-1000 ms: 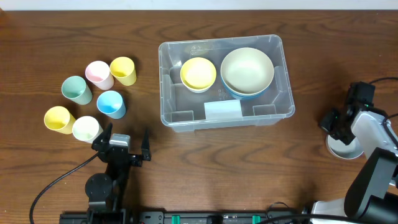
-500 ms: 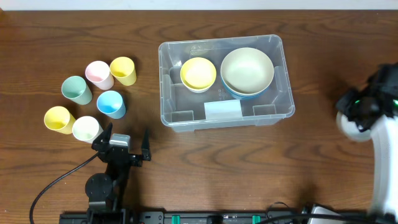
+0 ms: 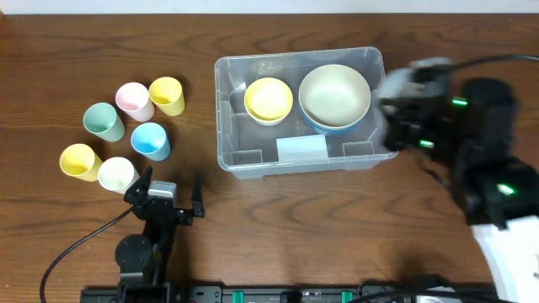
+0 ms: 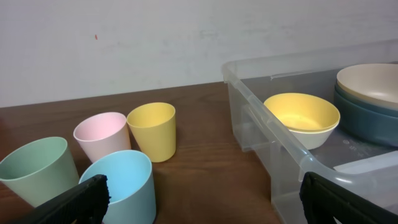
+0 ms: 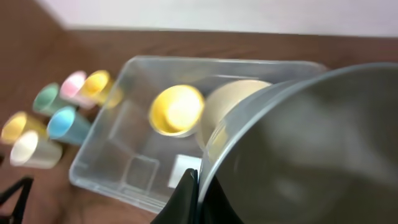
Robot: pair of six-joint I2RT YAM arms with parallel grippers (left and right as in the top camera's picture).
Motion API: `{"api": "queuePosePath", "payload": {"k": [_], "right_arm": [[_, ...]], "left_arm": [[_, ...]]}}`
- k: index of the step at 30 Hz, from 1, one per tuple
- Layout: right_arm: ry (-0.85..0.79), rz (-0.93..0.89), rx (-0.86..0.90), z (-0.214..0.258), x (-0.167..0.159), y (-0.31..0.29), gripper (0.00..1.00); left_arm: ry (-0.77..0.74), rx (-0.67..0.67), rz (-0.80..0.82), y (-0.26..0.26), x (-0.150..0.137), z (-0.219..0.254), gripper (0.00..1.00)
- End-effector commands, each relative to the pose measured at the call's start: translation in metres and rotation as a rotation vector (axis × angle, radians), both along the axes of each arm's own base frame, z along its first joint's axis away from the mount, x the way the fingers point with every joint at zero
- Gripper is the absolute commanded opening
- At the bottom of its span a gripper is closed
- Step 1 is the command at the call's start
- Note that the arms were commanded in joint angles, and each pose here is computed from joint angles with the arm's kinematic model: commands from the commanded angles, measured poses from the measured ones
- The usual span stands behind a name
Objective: Pack container
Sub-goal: 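Lift the grey-blue bowl and carry it into the bin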
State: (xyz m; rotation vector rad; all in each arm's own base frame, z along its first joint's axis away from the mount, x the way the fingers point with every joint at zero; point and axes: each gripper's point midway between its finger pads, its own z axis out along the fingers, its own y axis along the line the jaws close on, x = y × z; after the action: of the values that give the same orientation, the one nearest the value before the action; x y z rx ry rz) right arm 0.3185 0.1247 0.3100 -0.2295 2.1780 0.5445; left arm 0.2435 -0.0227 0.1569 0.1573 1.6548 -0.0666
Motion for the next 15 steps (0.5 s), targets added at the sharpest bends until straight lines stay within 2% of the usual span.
{"api": "queuePosePath", "payload": {"k": [1,8,15], "right_arm": [[-0.007,0.127,-0.112,-0.025,0.010,0.047,0.01],[0.004,0.268,-0.245,-0.093,0.039,0.126,0.01],[0.029,0.341,-0.285,-0.155,0.059,0.167,0.01]], "left_arm": [[0.045,0.004,-0.007,-0.001,-0.001,-0.016,0.98],[0.045,0.004,-0.007,-0.001,-0.001,-0.016,0.98],[0.045,0.004,-0.007,-0.001,-0.001,-0.016,0.98]]}}
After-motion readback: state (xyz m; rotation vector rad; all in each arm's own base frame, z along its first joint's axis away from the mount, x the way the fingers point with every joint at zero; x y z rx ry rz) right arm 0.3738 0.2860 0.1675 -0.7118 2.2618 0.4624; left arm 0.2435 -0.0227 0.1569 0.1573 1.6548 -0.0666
